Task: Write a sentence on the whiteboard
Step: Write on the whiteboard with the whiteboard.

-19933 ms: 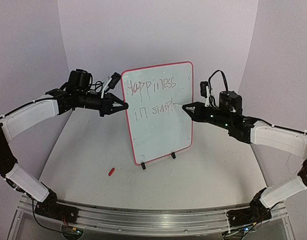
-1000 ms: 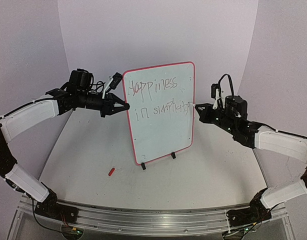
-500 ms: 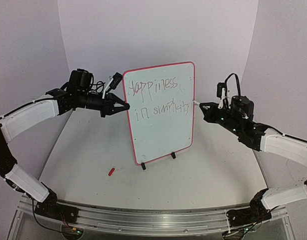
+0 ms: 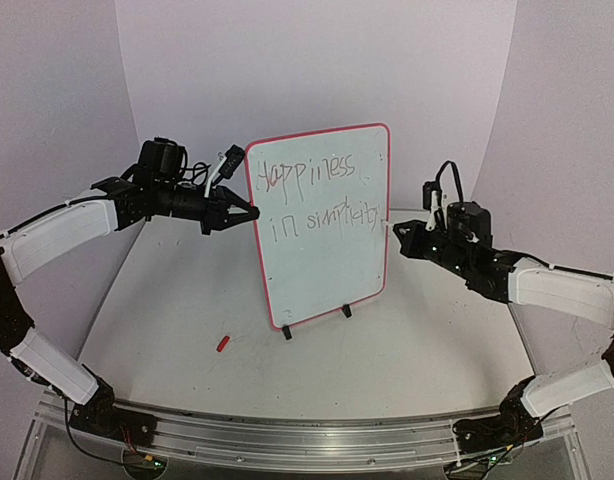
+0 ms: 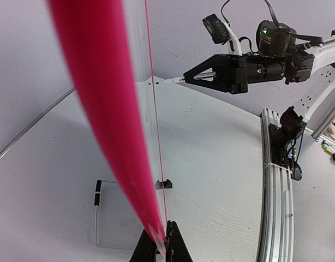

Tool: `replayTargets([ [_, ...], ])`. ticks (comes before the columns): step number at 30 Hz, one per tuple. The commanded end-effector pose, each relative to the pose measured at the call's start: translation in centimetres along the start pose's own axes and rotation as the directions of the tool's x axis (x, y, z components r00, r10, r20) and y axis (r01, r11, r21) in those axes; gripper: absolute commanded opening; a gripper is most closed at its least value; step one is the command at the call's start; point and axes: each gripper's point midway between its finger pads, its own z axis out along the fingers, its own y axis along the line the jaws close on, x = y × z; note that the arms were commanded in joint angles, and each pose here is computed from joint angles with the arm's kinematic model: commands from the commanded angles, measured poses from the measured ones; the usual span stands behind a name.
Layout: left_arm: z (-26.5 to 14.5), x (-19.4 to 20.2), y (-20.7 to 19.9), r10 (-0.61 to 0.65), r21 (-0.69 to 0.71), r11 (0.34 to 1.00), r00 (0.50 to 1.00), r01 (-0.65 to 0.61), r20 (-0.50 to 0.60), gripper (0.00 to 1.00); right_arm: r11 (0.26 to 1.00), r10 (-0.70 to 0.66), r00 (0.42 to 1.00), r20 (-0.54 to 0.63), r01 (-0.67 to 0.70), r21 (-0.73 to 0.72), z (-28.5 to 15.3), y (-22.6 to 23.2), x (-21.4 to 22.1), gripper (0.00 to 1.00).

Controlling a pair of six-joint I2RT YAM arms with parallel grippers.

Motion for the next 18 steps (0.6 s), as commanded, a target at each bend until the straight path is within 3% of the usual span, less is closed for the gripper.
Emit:
replayTargets([
  [1, 0.94, 6.17, -0.63, -0.102, 0.010, 0.994, 0.974, 0.106, -0.201, 0.00, 1.000, 0.010, 0.999, 0.032, -0.010, -0.001, 0.72, 0.26, -0.72, 0.00],
  [18, 1.04, 6.29, -0.57, -0.103, 0.011, 0.994, 0.974, 0.107, -0.203, 0.00, 1.000, 0.010, 0.999, 0.045, -0.009, -0.008, 1.31, 0.49, -0.99, 0.00],
])
